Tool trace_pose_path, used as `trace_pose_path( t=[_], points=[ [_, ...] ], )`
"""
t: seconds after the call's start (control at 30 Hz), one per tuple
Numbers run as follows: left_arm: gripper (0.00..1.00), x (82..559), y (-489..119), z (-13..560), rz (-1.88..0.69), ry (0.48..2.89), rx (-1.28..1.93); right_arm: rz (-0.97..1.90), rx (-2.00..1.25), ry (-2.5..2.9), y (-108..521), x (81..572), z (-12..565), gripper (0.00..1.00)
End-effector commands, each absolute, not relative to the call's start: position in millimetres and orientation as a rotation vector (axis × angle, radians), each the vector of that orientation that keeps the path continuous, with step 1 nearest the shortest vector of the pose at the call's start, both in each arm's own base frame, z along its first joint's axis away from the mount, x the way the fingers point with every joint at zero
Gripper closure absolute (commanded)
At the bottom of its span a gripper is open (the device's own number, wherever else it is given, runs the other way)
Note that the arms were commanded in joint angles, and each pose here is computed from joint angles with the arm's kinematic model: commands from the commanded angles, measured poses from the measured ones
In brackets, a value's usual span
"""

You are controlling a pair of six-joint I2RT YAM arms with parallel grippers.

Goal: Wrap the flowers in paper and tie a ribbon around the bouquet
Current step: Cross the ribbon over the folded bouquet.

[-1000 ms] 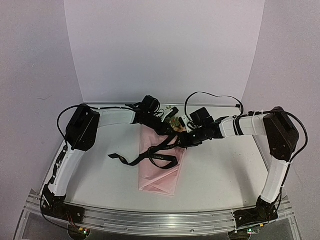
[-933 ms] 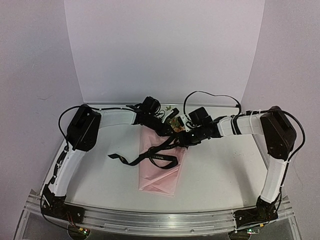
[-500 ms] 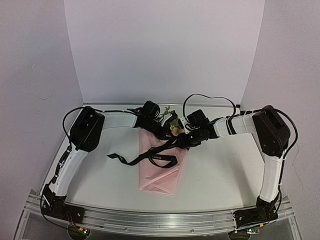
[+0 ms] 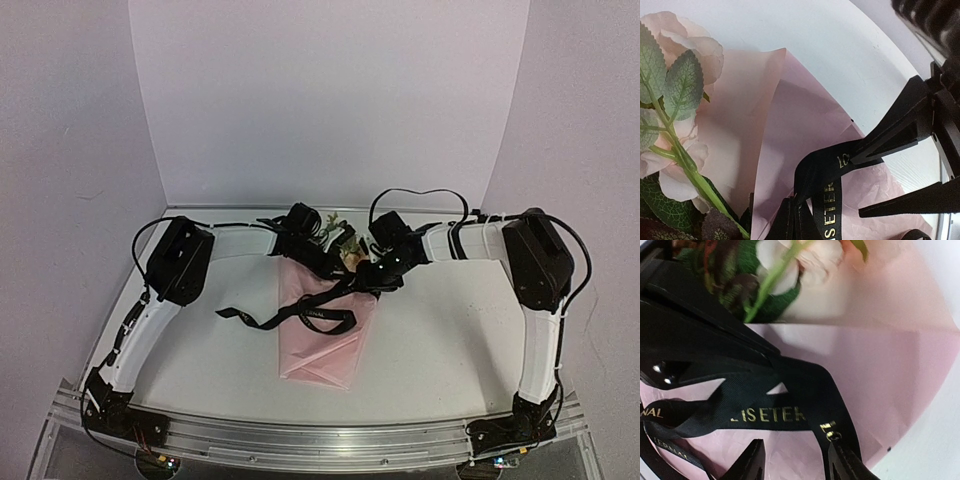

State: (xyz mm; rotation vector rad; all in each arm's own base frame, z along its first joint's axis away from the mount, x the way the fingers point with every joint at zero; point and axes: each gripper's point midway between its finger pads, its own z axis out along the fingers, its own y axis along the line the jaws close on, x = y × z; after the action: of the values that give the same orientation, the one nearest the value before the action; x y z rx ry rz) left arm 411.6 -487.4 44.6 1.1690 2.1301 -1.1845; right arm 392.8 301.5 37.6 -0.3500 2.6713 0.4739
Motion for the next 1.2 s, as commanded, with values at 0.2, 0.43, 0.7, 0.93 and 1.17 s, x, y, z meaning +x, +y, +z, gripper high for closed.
trace_pose_path(
  t=[0.2,0.43,0.7,0.93,1.17],
  points=[
    [1.0,373,-476,-7,-1.403,2.501,0.919,0.437,-0.092,2.791,283,375,37,0.59],
    [1.0,347,-474,-13,-1.453,2.609,0.708,0.439,-0.045,2.813,280,357,37,0.61],
    [1.0,313,-482,-18,-1.492,2.653,0.691,0.449,-0.053,2.756,278,336,65,0.62],
    [1.0,306,-478,-17,-1.496,2.662,0.739,0.563,-0.112,2.8,301,330,68,0.62],
    [1.0,301,-474,-17,-1.526,2.665,0.795,0.588,-0.185,2.883,312,321,49,0.62]
  ],
)
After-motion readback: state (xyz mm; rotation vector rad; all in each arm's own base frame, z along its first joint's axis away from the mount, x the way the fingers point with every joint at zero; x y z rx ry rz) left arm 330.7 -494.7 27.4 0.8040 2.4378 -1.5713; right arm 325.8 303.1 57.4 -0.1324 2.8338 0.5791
